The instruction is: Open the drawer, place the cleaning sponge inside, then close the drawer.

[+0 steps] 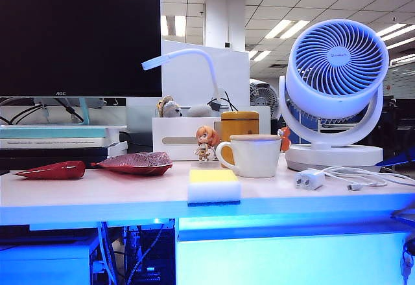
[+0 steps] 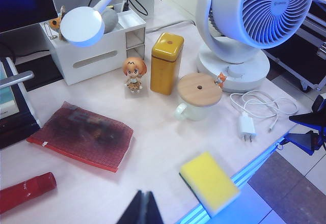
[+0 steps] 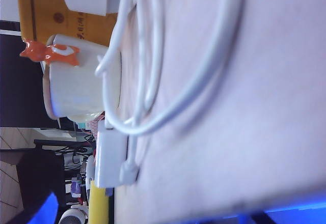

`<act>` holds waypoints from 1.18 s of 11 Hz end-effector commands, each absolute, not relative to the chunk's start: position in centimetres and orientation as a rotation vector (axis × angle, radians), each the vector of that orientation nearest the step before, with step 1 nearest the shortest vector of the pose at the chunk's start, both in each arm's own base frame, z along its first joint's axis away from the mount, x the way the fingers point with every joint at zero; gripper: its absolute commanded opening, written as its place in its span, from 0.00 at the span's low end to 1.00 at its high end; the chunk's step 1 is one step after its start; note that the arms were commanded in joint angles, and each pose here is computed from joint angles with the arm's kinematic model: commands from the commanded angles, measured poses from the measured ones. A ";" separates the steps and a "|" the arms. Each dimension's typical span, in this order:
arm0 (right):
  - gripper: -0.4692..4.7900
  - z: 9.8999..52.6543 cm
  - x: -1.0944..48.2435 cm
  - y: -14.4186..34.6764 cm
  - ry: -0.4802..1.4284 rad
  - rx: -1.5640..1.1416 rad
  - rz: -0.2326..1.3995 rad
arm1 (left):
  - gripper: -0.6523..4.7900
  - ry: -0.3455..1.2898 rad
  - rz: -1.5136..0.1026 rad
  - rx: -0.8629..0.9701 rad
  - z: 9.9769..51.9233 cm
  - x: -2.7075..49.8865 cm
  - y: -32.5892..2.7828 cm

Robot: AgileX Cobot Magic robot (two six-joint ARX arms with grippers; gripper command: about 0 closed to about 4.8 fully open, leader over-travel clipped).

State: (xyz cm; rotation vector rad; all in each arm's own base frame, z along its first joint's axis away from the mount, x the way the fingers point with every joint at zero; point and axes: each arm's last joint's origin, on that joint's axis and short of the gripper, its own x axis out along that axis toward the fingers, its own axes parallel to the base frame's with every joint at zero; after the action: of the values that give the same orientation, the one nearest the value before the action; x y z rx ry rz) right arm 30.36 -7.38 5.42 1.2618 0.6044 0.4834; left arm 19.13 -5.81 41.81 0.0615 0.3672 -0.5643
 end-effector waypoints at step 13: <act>1.00 5.7 30.7 -8.0 0.486 1.180 0.475 | 0.11 0.373 -0.571 0.064 41.9 18.9 -5.8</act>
State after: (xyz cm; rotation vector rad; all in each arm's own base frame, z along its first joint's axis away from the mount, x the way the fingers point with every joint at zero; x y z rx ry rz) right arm 29.93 -7.83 4.82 1.2291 0.5622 0.4788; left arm 19.05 -5.79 41.63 0.0607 0.3880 -0.5651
